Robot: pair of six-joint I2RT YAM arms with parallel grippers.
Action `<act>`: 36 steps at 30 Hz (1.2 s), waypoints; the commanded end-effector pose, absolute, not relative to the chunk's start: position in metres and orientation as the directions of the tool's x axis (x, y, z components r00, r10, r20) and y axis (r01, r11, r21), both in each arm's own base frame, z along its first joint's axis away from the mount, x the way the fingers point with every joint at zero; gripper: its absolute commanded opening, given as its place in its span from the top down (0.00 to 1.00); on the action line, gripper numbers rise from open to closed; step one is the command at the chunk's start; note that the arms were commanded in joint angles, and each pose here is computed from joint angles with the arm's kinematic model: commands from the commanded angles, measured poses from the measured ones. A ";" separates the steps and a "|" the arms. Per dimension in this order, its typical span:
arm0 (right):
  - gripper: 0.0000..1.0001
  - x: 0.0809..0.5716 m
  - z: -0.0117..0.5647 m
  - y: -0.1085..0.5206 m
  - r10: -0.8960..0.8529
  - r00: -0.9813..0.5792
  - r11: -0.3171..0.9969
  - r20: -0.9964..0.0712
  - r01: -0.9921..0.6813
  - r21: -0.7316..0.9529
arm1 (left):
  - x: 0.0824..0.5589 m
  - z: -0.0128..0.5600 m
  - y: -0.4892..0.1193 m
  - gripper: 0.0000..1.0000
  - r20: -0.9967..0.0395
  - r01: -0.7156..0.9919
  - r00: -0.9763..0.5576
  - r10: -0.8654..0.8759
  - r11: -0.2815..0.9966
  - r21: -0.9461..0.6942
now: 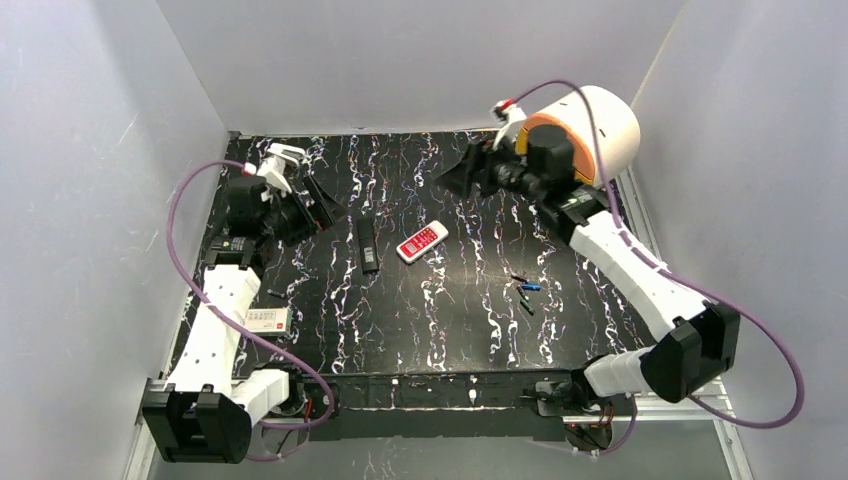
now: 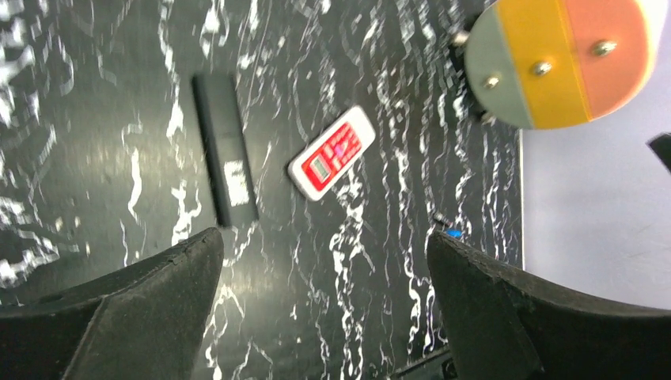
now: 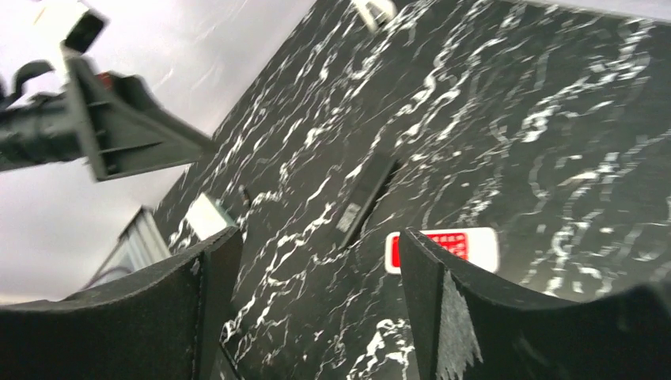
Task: Load the batteries into the remote control
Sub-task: Adjust the remote control at the center of the board.
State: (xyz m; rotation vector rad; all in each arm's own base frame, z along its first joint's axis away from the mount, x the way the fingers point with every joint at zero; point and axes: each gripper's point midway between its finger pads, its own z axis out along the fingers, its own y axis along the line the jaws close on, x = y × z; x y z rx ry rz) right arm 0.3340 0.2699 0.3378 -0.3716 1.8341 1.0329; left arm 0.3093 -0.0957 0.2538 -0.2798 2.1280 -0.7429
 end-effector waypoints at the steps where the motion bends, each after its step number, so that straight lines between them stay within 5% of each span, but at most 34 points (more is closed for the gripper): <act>1: 0.23 0.336 0.318 0.308 0.124 -0.457 0.619 -0.881 -0.658 0.429 | 0.303 0.218 -0.097 0.02 -0.584 -0.021 -0.651 -0.485 0.780 -0.625; 8: 0.28 0.374 0.215 0.324 0.080 -0.606 0.833 -0.791 -0.395 0.387 | 0.296 0.169 -0.104 0.01 -0.461 -0.120 -0.721 -0.517 0.749 -0.652; 12: 0.42 0.391 0.166 0.343 0.024 -0.699 0.870 -0.715 -0.338 0.359 | 0.291 0.151 -0.112 0.02 -0.400 -0.151 -0.751 -0.525 0.727 -0.670; 26: 0.60 0.444 0.075 0.372 -0.075 -0.737 0.926 -0.672 -0.301 0.227 | 0.274 0.131 -0.141 0.02 -0.335 -0.102 -0.833 -0.440 0.718 -0.688; 36: 0.60 0.409 0.040 0.362 -0.256 -0.787 0.887 -0.561 -0.422 0.187 | 0.268 0.118 -0.147 0.02 -0.310 -0.113 -0.854 -0.417 0.731 -0.673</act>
